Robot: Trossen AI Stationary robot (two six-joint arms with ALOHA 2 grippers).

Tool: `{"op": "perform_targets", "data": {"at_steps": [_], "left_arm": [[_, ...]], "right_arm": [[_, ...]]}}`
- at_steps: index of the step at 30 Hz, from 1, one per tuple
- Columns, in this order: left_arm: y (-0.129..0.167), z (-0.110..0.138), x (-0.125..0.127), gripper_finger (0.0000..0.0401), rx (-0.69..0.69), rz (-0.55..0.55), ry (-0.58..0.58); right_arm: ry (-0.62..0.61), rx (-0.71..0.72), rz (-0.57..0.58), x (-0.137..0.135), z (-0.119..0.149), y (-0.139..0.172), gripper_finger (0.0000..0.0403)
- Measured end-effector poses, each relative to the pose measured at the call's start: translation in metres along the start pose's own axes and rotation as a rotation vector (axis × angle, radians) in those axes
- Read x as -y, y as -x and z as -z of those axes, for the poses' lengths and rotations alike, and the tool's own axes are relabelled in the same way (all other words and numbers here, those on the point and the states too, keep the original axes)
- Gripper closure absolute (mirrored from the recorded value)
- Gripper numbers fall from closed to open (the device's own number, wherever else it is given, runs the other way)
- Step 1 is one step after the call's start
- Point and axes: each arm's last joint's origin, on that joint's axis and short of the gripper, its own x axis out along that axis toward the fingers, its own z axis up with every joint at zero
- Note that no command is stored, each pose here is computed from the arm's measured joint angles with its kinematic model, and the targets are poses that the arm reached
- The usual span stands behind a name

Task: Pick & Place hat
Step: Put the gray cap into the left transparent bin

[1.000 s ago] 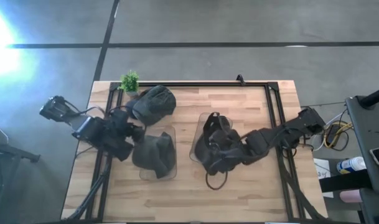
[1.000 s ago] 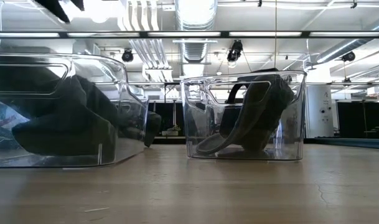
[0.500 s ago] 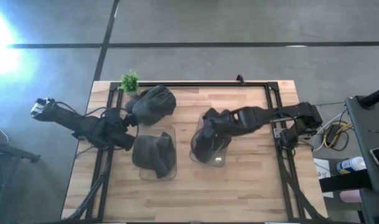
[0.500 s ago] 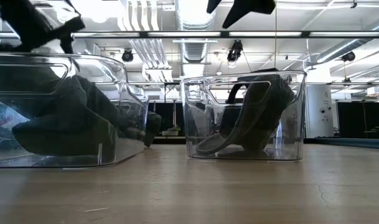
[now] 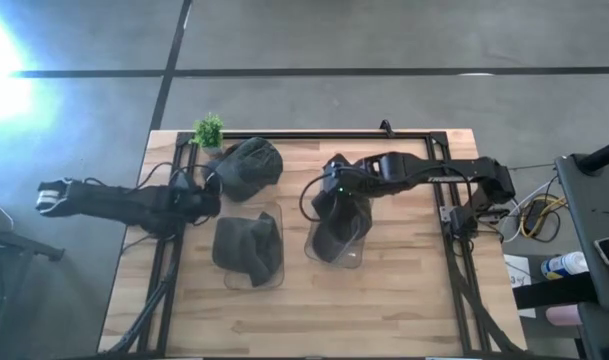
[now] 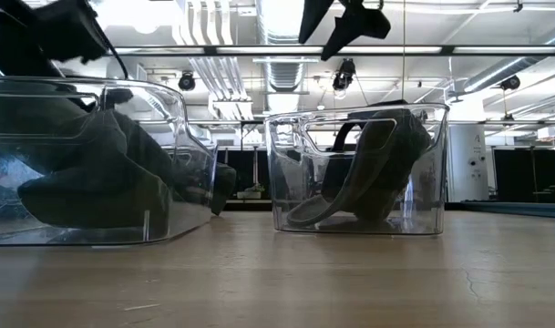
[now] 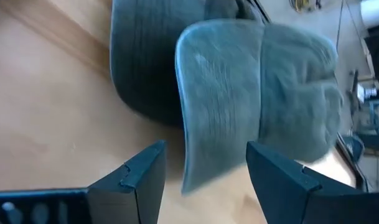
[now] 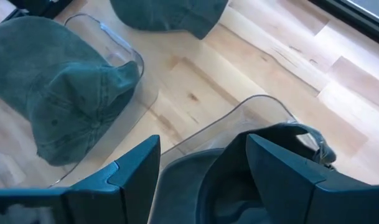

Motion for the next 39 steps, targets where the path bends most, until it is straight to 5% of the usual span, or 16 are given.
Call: {"op": "perform_targets", "data": {"at_steps": [16, 29, 39], "left_arm": [[-0.064, -0.019, 0.016, 0.0193, 0.024, 0.012, -0.059], [-0.062, -0.018, 0.041, 0.0381, -0.026, 0.144, -0.147], [-0.057, -0.017, 0.046, 0.0392, -0.040, 0.189, -0.155]], "right_arm": [[-0.029, -0.008, 0.021, 0.008, -0.006, -0.003, 0.0170], [-0.038, -0.022, 0.037, 0.010, -0.005, -0.003, 0.0170], [-0.032, -0.034, 0.050, 0.012, -0.004, -0.001, 0.0170]]}}
